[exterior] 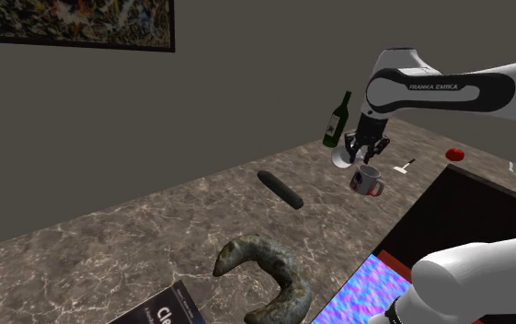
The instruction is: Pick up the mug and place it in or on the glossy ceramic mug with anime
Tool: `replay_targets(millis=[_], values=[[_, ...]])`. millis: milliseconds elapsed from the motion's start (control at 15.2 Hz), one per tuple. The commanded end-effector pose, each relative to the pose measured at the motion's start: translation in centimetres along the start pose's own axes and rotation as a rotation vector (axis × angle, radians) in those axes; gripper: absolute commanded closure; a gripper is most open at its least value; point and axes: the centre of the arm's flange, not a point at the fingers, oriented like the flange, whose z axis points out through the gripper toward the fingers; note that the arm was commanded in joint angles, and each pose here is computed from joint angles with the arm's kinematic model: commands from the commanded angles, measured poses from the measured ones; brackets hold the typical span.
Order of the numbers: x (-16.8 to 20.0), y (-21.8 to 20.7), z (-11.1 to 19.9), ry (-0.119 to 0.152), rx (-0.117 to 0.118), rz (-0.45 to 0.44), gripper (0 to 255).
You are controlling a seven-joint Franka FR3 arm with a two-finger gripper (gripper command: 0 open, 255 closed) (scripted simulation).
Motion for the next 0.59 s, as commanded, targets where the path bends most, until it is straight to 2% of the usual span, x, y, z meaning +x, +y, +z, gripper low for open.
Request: replay_targets(millis=[0,528], values=[[0.9,2.4,0.1,0.001,0.000,-0.002,255],[4.8,12.2,1.1,0.001,0.000,-0.002,255]])
